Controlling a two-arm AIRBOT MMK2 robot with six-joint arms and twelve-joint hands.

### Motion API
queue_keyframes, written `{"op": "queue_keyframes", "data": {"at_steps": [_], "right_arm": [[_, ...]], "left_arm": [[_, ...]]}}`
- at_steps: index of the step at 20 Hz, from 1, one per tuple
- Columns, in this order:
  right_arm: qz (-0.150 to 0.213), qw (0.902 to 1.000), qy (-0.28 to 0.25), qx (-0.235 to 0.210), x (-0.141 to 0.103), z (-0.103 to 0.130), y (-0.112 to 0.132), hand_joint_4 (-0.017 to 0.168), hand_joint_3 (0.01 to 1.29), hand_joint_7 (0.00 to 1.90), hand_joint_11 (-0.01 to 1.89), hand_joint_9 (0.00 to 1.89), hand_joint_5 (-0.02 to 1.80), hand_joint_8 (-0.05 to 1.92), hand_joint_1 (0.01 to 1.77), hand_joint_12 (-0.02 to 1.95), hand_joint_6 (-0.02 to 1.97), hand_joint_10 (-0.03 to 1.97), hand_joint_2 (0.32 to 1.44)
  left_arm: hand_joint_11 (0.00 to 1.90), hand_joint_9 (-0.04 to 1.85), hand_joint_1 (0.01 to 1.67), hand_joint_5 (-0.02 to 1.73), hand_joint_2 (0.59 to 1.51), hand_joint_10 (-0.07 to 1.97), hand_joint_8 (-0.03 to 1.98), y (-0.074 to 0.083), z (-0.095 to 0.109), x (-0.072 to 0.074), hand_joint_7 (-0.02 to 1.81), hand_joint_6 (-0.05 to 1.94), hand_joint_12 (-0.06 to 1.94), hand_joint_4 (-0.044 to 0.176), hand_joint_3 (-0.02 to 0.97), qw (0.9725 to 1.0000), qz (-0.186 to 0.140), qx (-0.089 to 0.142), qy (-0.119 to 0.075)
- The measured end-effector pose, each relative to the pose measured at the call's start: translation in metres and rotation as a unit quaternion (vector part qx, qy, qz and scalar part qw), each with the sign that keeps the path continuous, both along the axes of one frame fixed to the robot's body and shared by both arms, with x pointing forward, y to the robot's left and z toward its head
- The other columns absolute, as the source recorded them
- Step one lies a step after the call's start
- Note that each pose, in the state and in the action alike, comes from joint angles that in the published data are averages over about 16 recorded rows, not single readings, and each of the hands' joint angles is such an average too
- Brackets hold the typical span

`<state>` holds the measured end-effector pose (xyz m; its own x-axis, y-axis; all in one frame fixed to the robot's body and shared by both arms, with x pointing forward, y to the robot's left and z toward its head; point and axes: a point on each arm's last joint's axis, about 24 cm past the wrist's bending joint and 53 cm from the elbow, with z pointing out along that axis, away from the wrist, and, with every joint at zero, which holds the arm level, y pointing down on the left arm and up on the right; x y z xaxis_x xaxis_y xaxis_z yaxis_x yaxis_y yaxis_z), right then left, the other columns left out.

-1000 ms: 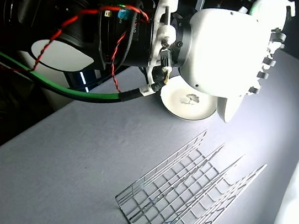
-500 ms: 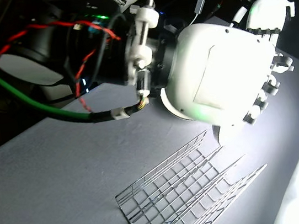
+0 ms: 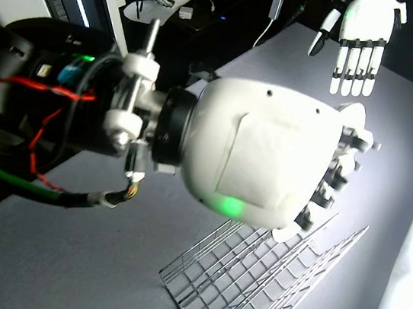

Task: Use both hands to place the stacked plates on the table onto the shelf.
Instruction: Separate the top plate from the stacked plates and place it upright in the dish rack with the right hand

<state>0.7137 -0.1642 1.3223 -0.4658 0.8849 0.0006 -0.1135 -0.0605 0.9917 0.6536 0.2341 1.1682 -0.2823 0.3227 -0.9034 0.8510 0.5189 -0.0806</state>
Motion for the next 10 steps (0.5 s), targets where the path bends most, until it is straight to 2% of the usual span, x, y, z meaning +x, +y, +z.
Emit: {"op": "queue_keyframes", "data": {"at_steps": [5, 10], "right_arm": [[-0.021, 0.9997, 0.002, -0.014, 0.004, -0.013, -0.019, -0.008, 0.01, 0.88, 0.82, 0.91, 0.79, 0.97, 1.48, 1.55, 1.07, 1.09, 1.05], [-0.042, 0.9983, 0.003, -0.04, 0.007, -0.032, -0.038, -0.008, 0.01, 0.88, 0.82, 0.91, 0.79, 0.97, 1.47, 1.54, 1.09, 1.09, 1.05]], "left_arm": [[0.05, 0.06, 0.01, 0.07, 1.171, 0.01, 0.01, -0.009, -0.001, -0.005, 0.06, 0.01, 0.08, -0.001, 0.008, 0.9999, -0.008, -0.008, 0.011], [0.05, 0.05, 0.01, 0.06, 1.171, 0.01, 0.01, -0.03, -0.003, -0.015, 0.06, 0.01, 0.08, -0.001, 0.008, 0.9989, -0.026, -0.024, 0.031]]}}
